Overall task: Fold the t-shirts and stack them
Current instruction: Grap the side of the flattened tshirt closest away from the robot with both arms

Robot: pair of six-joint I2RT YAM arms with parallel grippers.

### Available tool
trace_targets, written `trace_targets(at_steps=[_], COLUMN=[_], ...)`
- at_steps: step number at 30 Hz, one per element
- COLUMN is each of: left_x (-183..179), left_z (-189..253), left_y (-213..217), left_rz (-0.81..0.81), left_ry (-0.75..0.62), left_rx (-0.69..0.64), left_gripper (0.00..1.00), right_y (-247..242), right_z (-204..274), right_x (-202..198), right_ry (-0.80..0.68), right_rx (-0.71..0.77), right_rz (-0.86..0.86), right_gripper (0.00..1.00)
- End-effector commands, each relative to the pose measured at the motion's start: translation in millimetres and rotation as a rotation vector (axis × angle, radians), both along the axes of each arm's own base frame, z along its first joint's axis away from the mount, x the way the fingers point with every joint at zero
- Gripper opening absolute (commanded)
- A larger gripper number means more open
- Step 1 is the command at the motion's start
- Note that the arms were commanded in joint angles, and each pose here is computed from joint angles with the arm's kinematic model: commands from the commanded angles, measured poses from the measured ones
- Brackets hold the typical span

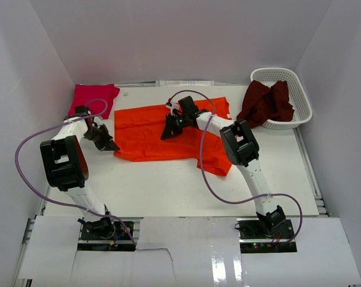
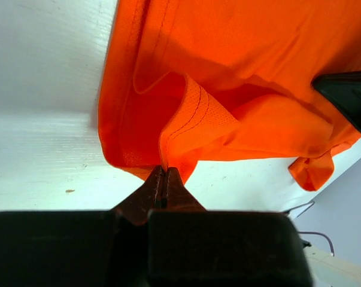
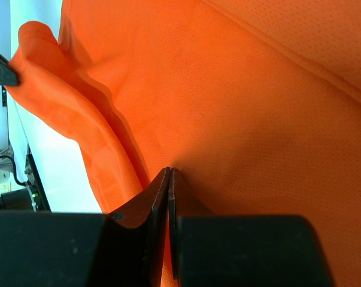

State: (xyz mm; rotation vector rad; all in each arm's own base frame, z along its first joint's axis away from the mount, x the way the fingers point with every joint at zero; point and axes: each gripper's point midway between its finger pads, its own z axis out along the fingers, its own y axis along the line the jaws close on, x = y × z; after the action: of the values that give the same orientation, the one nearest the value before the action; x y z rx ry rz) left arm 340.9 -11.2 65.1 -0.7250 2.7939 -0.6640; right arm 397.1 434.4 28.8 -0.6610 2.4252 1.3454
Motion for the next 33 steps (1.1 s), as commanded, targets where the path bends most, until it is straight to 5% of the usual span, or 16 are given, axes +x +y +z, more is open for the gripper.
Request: trace_targets(at_steps=[1,16,24,33], left_x=[-4.0,-59.1,-67.1,-71.1], left_z=[16.2,12.4,-1.8,-2.6], left_y=[-8.2,-18.6,7.0,21.2], left_rz=[-0.019,-0.015,0.047,0.129], left_ry=[-0.052,-0.001,0.065,0.072], left_rx=[-0.047,-0.040,0.105,0.072], left_gripper=[0.00,0.00,0.00,0.00], right_y=[-6.4,-11.5,-15.8,-21.2], right_z=[9.2,5.6,6.7,0.7], right_x=[-1.8,-5.2,-3.6,-2.0], right_ry=[-0.018,-0.007,-0.013,-0.001], right_rx=[-0.016,-0.042,-0.075,-0.108], right_rz=[-0.002,-0.009,-0.026,-0.034], right_gripper=[0.08,0.08,0.08,0.08])
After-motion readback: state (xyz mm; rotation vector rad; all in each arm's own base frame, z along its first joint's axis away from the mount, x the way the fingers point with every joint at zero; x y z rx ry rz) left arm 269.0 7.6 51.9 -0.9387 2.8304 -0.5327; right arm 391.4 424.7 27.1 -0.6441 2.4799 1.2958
